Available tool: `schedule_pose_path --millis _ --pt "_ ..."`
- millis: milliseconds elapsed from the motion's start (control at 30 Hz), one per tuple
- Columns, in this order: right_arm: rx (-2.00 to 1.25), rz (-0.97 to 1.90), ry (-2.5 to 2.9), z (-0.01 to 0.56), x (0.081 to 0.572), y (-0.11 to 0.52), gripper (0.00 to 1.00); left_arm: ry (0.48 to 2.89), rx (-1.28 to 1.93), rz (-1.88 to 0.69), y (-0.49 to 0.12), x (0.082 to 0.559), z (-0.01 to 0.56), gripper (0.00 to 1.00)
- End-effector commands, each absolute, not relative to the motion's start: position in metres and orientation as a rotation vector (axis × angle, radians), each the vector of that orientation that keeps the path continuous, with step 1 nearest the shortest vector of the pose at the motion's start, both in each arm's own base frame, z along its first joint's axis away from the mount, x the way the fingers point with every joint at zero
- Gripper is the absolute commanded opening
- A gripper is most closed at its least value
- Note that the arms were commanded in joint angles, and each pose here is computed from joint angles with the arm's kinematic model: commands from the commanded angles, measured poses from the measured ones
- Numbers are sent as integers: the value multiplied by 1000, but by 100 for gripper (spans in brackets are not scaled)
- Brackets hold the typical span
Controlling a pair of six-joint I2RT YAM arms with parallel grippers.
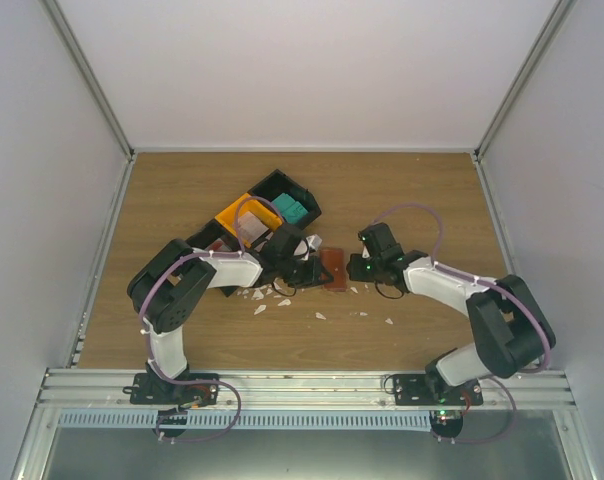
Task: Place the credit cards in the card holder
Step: Open the card holder at the center of the board.
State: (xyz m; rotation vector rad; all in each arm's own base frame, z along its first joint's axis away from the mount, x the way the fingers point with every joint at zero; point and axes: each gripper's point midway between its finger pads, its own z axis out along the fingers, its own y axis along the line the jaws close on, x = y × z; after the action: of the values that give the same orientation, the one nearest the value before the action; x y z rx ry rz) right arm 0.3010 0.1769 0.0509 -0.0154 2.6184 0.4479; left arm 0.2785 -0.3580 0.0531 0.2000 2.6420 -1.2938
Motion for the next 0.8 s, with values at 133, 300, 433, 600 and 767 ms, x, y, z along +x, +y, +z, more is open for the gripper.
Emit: schedule_pose_path --millis 133,300,433,600,767 --pt "-11 463 2646 31 301 179 25 2587 231 -1312 -362 285 65 0" --pt "1 456 2633 28 305 179 10 2598 224 -1299 -361 285 60 1" --pt "17 436 2587 34 308 174 0 2591 218 -1279 -358 286 62 16" --pt "20 393 2574 52 307 163 1 2577 210 -1217 -353 291 66 37" --pt "32 397 2656 62 292 159 0 2514 237 -1167 -347 296 82 67"
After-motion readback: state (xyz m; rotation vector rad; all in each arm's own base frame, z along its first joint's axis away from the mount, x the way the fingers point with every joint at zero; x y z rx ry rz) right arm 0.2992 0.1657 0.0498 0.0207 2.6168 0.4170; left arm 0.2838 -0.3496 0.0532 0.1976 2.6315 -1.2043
